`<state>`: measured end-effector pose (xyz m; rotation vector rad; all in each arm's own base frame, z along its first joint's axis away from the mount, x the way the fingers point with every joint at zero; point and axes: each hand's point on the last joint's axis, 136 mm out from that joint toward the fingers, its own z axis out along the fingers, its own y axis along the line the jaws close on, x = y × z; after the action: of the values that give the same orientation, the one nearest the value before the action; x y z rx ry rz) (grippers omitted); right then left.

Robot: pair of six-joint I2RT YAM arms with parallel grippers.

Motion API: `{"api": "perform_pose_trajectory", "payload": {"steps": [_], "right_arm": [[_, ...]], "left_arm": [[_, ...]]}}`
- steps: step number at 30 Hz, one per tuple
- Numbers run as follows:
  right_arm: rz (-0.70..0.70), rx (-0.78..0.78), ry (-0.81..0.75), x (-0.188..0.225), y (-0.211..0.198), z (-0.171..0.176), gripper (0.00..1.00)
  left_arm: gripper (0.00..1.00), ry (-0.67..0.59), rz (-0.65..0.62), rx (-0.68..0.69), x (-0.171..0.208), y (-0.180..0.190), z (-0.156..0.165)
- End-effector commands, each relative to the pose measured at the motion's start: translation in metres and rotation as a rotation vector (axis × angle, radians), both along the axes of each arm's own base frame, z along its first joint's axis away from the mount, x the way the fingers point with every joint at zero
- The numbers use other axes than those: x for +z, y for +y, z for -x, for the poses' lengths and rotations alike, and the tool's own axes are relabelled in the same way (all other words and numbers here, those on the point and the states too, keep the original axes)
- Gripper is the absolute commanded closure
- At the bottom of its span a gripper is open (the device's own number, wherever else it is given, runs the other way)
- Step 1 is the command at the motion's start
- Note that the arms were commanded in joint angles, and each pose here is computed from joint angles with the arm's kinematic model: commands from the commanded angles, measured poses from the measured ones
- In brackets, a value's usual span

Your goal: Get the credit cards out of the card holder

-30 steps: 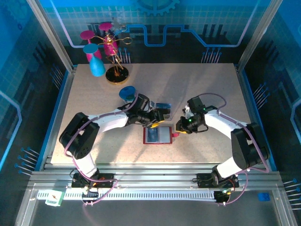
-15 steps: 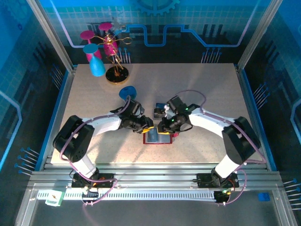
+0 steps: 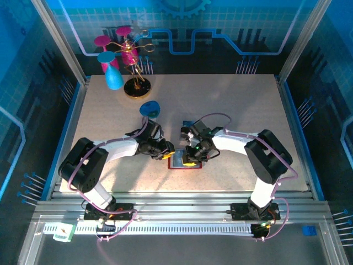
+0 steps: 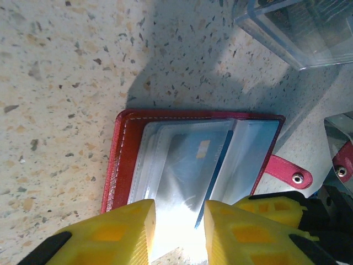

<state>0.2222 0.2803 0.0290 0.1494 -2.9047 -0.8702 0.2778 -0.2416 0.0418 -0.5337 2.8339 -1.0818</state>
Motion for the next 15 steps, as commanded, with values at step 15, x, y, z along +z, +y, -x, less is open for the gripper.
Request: {"api": "perform_pose_trajectory", "payload": {"steps": [15], "right_arm": [[-0.147,-0.119,-0.042,0.027,0.004,-0.035,0.77]], "left_arm": [[0.87,0.01,0.054,-0.055,0.004,-0.015,-0.006]]}}
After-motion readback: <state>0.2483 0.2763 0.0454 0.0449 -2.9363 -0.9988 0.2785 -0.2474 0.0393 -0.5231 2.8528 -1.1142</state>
